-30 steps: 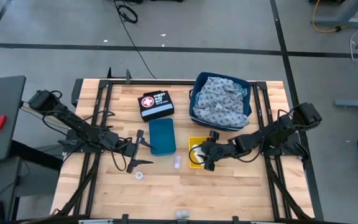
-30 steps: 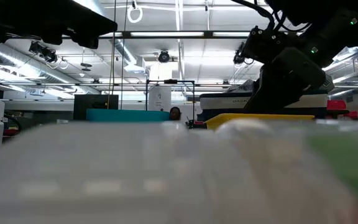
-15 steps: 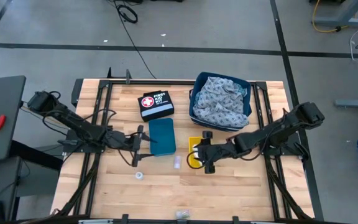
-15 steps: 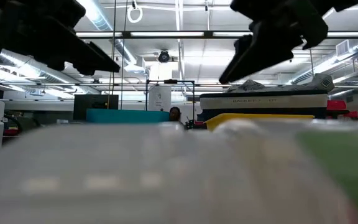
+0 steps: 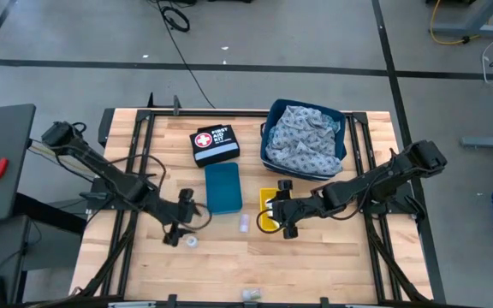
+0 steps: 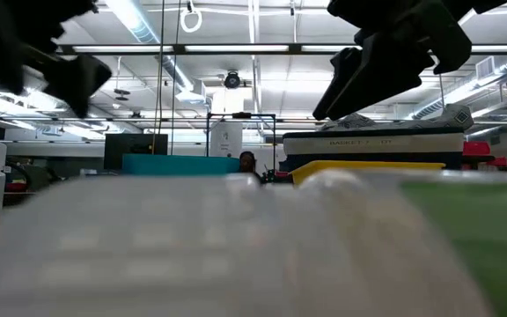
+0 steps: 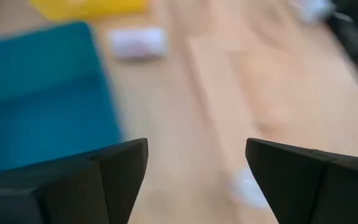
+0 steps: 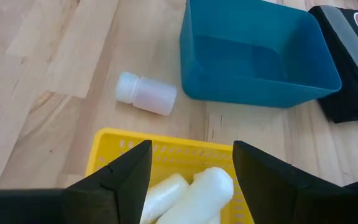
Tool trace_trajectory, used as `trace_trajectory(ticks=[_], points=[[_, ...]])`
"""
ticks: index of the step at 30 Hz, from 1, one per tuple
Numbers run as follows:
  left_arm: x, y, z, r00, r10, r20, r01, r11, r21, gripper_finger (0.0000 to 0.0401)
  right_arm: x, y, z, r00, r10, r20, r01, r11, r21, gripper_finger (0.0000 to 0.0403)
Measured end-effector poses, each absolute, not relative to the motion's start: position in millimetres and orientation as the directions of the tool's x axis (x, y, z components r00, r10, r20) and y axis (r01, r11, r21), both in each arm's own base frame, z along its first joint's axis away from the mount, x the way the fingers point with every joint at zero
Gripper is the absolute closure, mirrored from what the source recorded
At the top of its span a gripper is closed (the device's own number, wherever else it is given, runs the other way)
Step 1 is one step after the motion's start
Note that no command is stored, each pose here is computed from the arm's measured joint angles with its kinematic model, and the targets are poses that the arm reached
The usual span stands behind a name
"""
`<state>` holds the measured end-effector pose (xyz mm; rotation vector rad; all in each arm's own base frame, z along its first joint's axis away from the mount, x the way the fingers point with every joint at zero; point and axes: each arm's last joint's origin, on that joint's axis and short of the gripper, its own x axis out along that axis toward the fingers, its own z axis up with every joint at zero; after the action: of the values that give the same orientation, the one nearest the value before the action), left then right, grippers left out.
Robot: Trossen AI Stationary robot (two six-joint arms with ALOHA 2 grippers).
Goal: Pick & place medical supplies in basket/bin
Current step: Put the left transparent pill bottle into the blue bin
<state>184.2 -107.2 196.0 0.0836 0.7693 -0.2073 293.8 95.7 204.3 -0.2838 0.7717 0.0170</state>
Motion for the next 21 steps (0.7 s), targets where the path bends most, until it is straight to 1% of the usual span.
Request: trace_trajectory(ticks=[3, 6, 11, 15, 21], points=[[178, -116, 199, 0.63, -0.24, -0.739, 0.255, 0.962, -0.095, 0.0129, 294, 96, 204, 0.718, -0.088, -0.691, -0.116, 0.963, -0.243, 0.0172], [171, -124, 198, 0.599, -0.27, -0.754, 0.259, 0.956, -0.137, 0.0129, 293, 96, 204, 0.718, -0.087, -0.691, -0.116, 0.963, -0.242, 0.0172], [166, -134, 194, 0.618, -0.222, -0.754, 0.236, 0.967, -0.091, 0.0129, 293, 97, 204, 0.718, -0.085, -0.691, -0.112, 0.965, -0.235, 0.0172], [171, -137, 186, 0.633, -0.168, -0.755, 0.211, 0.977, -0.04, 0.0129, 293, 97, 204, 0.718, -0.085, -0.691, -0.107, 0.967, -0.231, 0.0172], [177, -144, 172, 0.578, -0.192, -0.793, 0.252, 0.967, -0.051, 0.012, 293, 97, 204, 0.717, -0.086, -0.691, -0.1, 0.97, -0.224, 0.0172]])
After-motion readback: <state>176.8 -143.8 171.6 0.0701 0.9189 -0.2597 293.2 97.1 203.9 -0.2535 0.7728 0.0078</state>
